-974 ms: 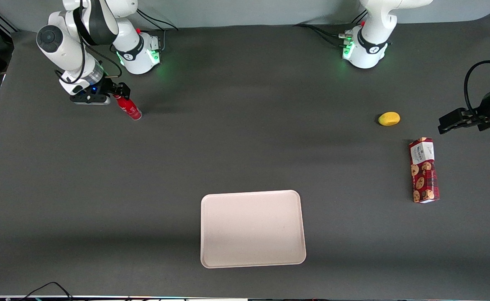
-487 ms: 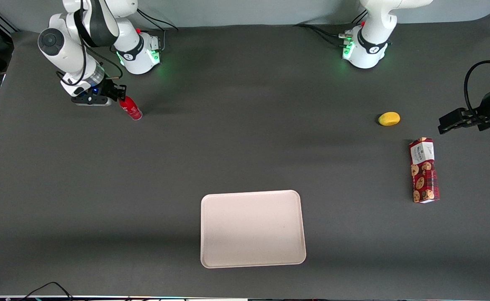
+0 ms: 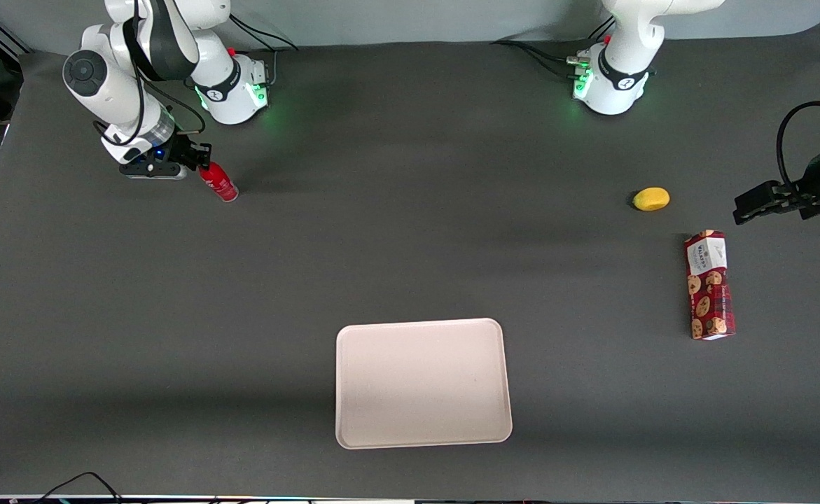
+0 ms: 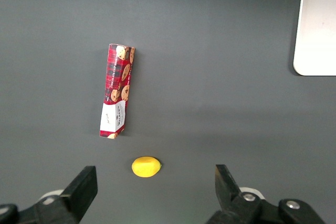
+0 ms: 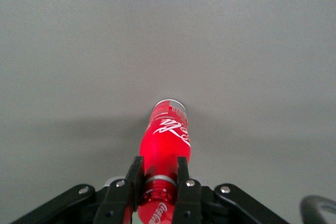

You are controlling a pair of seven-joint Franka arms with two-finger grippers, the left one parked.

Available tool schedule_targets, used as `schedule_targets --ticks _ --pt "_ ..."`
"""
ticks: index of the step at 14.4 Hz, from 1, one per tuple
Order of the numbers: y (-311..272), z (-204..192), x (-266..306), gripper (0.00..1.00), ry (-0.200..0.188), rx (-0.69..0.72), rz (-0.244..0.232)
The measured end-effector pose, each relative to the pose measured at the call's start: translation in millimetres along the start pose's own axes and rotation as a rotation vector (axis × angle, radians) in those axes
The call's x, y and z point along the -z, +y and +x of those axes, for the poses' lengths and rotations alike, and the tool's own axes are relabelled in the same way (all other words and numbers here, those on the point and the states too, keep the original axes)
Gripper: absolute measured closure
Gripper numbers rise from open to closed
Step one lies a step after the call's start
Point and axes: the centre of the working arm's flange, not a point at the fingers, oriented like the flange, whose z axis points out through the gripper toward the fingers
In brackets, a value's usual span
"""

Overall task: Place coke bottle on tray
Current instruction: 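Lift the bottle with the right gripper and carry it to the white tray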

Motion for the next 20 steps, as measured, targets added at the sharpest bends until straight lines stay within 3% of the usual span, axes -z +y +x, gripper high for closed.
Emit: schedule_targets --ticks 7,11,13,16,20 --pt "-21 44 47 0.70 0.056 0.038 -0.004" --pt "-67 92 138 0.70 0.057 0.089 -0.002" --pt "-95 123 189 0.70 0.088 0.114 0.016" --pt "-157 184 245 0.70 0.172 0.153 0.071" --pt "-234 255 257 0.70 0.184 0.126 0.185"
